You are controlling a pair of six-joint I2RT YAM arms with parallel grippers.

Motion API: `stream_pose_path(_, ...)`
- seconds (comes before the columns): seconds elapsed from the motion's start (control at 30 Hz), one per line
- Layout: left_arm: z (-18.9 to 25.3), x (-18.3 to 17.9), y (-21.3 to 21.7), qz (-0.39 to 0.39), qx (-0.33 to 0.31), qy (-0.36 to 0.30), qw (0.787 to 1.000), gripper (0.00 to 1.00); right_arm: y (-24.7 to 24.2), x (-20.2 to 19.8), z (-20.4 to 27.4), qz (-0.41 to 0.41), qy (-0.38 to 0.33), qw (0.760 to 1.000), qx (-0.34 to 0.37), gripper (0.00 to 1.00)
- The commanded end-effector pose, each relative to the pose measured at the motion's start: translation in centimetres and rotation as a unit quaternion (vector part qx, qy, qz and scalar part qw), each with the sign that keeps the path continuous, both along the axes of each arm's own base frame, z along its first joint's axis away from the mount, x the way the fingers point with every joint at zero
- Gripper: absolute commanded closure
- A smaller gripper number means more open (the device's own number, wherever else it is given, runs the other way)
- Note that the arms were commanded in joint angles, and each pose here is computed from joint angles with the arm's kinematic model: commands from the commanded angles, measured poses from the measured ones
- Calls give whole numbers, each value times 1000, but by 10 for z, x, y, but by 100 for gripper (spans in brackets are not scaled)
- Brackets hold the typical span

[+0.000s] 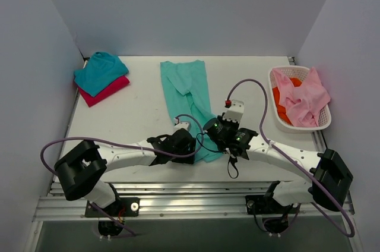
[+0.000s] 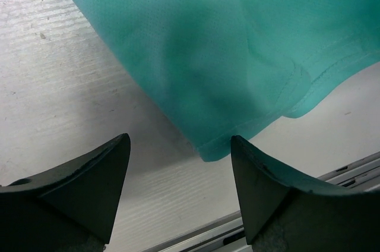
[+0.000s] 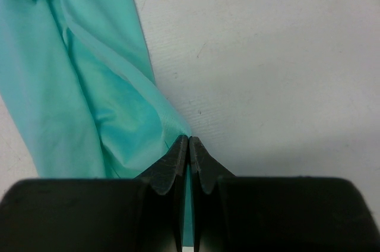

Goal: Fold and stack the t-shirts
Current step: Fold the tshirt

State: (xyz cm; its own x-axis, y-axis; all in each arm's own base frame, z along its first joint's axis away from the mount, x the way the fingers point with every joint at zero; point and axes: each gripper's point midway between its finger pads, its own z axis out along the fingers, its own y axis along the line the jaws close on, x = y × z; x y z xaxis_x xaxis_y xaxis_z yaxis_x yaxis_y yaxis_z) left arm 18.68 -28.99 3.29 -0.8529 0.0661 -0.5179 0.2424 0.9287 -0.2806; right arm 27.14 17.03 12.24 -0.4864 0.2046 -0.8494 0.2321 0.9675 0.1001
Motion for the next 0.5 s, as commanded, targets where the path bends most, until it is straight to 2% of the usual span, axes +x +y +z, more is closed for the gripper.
stream_pose_path(0.0,18,15,-24,7,-41,-23,999,23,-9,2,5,-11,-9,1000,-9,100)
stream_pose_path(0.23,5,21,-27,17,-31,-25,999,26,-10,2,0,-11,-5,1000,-12,100)
stream_pose_path(0.33,2,25,-30,23,-30,-27,999,32,-9,2,-1,-10,-3,1000,-13,100)
stream_pose_path(0.37,-2,25,-30,22,-28,-25,999,44,-9,2,-1,-10,-3,1000,-12,100)
stream_pose_path(0.4,-1,26,-33,22,-30,-25,999,53,-10,1,-1,-11,-3,1000,-12,100)
stream_pose_path(0.47,-6,26,-35,20,-28,-21,999,62,-11,1,-1,-12,-3,1000,-13,100)
